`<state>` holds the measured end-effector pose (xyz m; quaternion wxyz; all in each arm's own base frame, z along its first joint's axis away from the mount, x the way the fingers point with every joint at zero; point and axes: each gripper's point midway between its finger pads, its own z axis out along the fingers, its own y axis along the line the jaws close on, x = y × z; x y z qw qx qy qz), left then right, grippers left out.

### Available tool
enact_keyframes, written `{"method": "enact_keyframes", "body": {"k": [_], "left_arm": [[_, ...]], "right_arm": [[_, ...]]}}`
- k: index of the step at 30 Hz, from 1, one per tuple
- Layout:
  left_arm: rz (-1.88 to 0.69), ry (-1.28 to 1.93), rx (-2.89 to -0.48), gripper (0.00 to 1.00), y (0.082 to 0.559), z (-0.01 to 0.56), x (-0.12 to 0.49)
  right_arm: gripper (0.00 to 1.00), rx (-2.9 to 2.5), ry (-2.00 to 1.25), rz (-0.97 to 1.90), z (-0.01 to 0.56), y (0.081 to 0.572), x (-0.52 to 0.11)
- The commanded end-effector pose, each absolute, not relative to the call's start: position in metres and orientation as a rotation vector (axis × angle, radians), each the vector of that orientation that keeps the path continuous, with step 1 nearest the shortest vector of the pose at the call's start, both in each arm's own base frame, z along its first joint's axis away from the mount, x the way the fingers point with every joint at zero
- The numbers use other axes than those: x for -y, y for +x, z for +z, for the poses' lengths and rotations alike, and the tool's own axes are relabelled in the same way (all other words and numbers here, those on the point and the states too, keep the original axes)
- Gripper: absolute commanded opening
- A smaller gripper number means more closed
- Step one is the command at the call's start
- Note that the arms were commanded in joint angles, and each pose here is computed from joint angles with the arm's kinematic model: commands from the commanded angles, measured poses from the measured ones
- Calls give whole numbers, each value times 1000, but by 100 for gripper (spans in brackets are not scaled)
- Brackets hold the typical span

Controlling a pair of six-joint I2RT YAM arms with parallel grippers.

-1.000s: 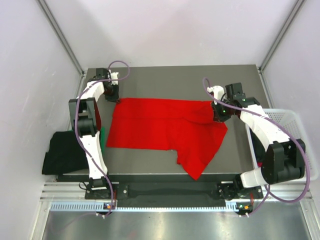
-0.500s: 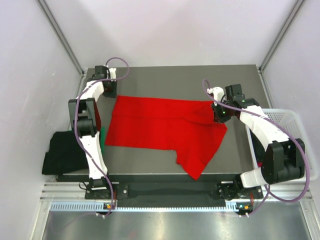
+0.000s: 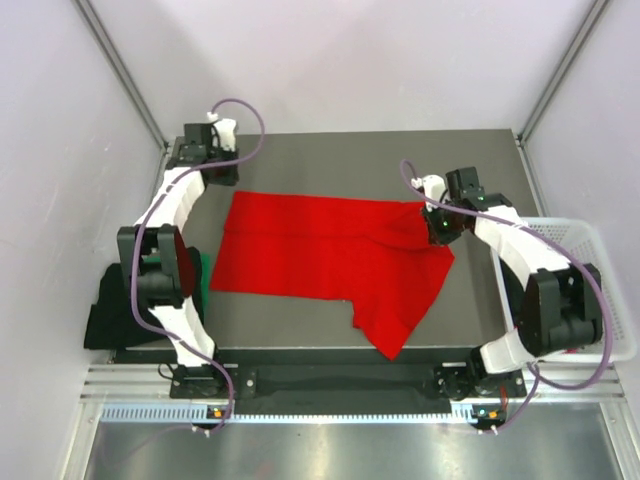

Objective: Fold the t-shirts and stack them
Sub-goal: Fold the tshirt

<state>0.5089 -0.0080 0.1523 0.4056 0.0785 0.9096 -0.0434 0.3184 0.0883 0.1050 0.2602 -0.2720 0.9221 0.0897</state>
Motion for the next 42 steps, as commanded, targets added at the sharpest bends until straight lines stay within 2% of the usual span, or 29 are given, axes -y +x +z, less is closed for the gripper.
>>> {"method": "enact_keyframes", "body": {"k": [1, 8, 14, 15, 17, 18, 20, 24, 29, 30, 33, 42], "left_arm": [[-220, 391, -2345, 30, 476, 132, 62], [-237, 377, -2450, 27, 447, 90, 61], [-230, 358, -2421, 27, 444, 100, 60], [-227, 354, -2404, 27, 444, 106, 60], [-232, 356, -2400, 27, 439, 102, 60], [-229, 361, -2377, 27, 440, 108, 61], [-229, 363, -2373, 27, 436, 109, 61], [-219, 371, -2342, 28, 433, 120, 60], [-238, 365, -2322, 28, 433, 125, 63], [-239, 364, -2324, 28, 433, 124, 63], [-236, 366, -2330, 28, 432, 123, 62], [-220, 370, -2333, 29, 429, 116, 60]], "right_arm": [[0, -2444, -748, 142, 110, 353, -80], [0, -2436, -683, 50, 102, 419, -75], [0, -2387, -609, -64, 121, 460, -64], [3, -2371, -562, -93, 126, 465, -58], [25, -2360, -547, -93, 129, 464, -57], [40, -2364, -550, -87, 129, 462, -57], [47, -2358, -560, -73, 134, 452, -59], [43, -2241, -782, 118, 144, 412, -86], [36, -2231, -1010, 217, 109, 375, -113], [31, -2222, -1049, 241, 104, 372, -119], [26, -2226, -1117, 286, 87, 370, -134], [27, -2213, -1218, 316, 67, 384, -171]]}}
